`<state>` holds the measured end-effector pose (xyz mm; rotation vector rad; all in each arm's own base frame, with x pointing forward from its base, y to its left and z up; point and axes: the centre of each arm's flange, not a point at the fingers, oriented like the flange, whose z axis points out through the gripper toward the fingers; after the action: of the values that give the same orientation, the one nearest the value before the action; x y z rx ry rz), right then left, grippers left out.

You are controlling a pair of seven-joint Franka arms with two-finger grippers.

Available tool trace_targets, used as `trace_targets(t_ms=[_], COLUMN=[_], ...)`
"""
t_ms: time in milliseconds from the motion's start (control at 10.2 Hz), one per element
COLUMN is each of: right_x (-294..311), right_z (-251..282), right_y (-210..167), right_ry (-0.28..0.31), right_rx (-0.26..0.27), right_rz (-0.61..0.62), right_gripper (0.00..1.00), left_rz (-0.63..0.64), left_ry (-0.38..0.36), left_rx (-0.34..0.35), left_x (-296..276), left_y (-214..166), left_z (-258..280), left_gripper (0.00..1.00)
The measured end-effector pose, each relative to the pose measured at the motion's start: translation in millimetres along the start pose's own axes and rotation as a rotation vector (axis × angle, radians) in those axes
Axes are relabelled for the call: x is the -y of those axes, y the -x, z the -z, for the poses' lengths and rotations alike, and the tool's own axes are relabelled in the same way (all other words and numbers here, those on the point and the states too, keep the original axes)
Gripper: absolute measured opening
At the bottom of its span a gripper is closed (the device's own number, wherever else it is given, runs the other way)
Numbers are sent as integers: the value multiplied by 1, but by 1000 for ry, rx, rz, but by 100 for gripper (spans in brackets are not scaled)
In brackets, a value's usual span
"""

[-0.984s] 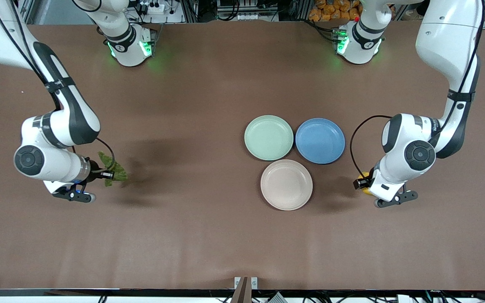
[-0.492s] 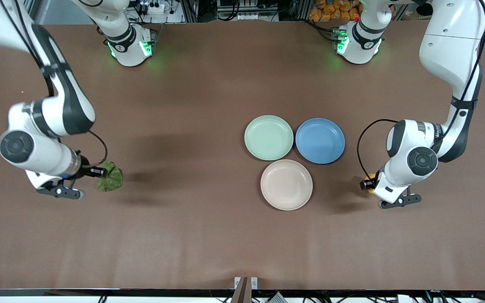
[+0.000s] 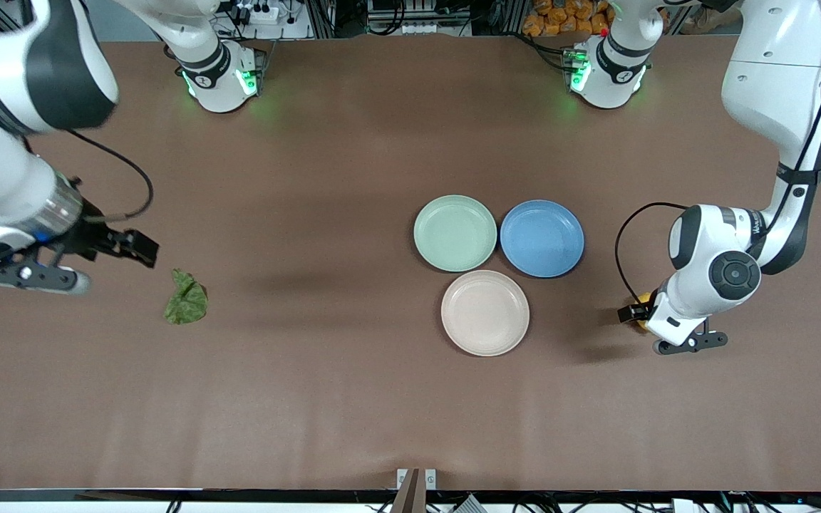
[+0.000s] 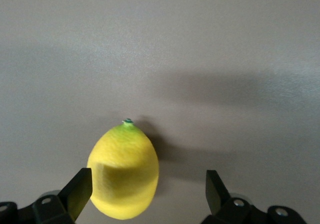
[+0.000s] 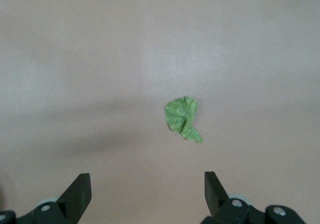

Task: Pick lemon and lettuce from plates
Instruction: 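Open the right gripper over the table while the left gripper lowers the lemon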

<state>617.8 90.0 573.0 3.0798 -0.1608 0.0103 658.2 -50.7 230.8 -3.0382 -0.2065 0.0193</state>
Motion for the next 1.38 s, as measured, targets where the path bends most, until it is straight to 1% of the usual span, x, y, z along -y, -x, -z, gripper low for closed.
trace_targets(t_ms=[197, 295, 492, 590, 689, 885, 1082, 1279, 1377], right_x=[-5, -5, -1, 8, 12, -5, -27, -41, -51], right_z=[24, 38, 65, 78, 86, 90, 89, 101, 112], right_y=[3, 6, 18, 26, 33, 38, 34, 38, 43], right_ry=[-40, -65, -92, -91, -86, -68, -61, -60, -58], right_rx=[20, 9, -32, -51, -53, -18, -13, -36, -58], right_rz=[-7, 9, 103, 143, 159, 141, 113, 107, 134], right_gripper=[100, 100, 100, 100, 100, 100, 100, 100, 100], left_rz=[0, 11, 31, 33, 43, 89, 99, 95, 100], left_ry=[5, 15, 34, 31, 30, 36, 31, 26, 35], left_rx=[-15, -19, -18, -13, -5, 11, 16, 16, 3], left_x=[-2, -1, 3, 7, 14, 40, 50, 51, 50], left_y=[0, 4, 25, 42, 59, 94, 124, 140, 139], left_z=[12, 21, 46, 58, 66, 79, 89, 93, 100], left_gripper=[100, 100, 100, 100, 100, 100, 100, 100, 100])
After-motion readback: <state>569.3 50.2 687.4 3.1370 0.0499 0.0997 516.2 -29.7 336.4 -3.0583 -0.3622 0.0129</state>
